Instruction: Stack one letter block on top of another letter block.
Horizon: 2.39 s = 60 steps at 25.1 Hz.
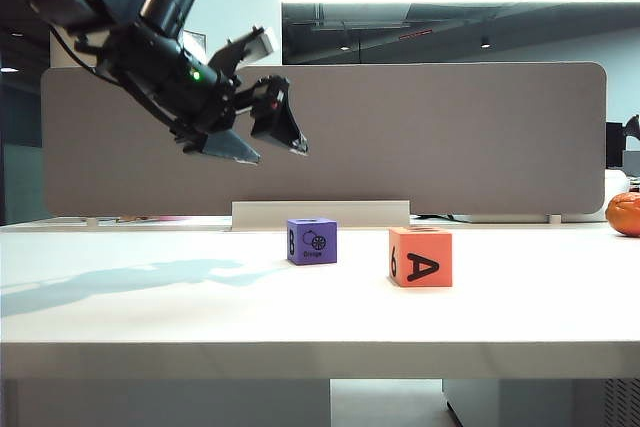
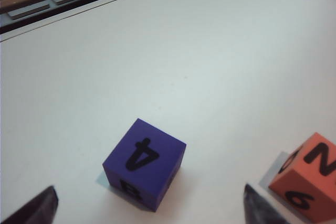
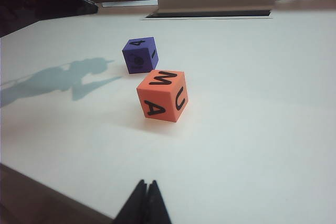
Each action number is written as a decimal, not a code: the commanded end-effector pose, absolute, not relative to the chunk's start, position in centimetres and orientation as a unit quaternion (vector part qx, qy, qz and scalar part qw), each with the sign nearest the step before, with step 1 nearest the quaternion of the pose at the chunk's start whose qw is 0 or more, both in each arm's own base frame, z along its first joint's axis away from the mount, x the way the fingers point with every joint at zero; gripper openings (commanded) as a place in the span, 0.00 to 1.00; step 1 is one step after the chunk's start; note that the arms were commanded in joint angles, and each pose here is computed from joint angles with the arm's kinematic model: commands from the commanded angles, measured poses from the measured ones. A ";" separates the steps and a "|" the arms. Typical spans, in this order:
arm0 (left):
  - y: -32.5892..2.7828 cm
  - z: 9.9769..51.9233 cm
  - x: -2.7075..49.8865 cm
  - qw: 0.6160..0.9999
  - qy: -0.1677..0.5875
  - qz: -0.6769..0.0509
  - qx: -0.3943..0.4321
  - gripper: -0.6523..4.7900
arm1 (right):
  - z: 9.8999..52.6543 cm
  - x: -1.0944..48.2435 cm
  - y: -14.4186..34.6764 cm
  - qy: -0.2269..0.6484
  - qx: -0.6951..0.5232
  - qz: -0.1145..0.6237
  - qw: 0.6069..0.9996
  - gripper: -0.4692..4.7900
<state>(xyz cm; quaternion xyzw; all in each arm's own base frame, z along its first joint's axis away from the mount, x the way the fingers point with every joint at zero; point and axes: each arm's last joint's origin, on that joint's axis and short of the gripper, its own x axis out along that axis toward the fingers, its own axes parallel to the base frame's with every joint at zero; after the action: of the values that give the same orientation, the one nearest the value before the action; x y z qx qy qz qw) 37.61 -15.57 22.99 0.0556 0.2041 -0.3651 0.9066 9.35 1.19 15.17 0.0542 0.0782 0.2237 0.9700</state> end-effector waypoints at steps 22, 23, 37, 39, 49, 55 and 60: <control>-18.2 20.2 45.4 0.845 0.264 -0.439 0.151 1.00 | 15.2 9.4 1.2 0.074 0.054 0.225 0.970 0.09; -18.2 19.9 45.5 0.842 0.266 -0.442 0.155 1.00 | 15.2 9.4 1.2 0.074 0.054 0.225 0.970 0.09; -18.7 17.2 45.7 0.831 0.294 -0.447 0.148 0.78 | 15.1 9.4 1.2 0.074 0.054 0.224 0.970 0.09; -18.9 17.2 45.6 0.830 0.295 -0.449 0.149 0.73 | 15.1 9.4 1.2 0.074 0.054 0.224 0.970 0.09; -19.2 17.3 45.5 0.834 0.298 -0.441 0.145 0.44 | 15.2 9.4 1.2 0.074 0.054 0.223 0.970 0.09; -19.2 17.7 45.5 0.836 0.296 -0.440 0.142 0.44 | 15.2 9.4 1.2 0.074 0.054 0.223 0.970 0.09; -19.1 19.6 45.2 0.845 0.286 -0.434 0.122 0.44 | 15.2 9.4 1.2 0.074 0.054 0.224 0.970 0.09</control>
<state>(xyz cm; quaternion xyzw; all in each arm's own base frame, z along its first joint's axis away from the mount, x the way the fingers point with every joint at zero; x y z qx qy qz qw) 45.28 -19.14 18.13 0.1296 0.3024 -0.4351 0.8381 9.35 1.19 15.16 0.0554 0.0788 0.2236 0.9699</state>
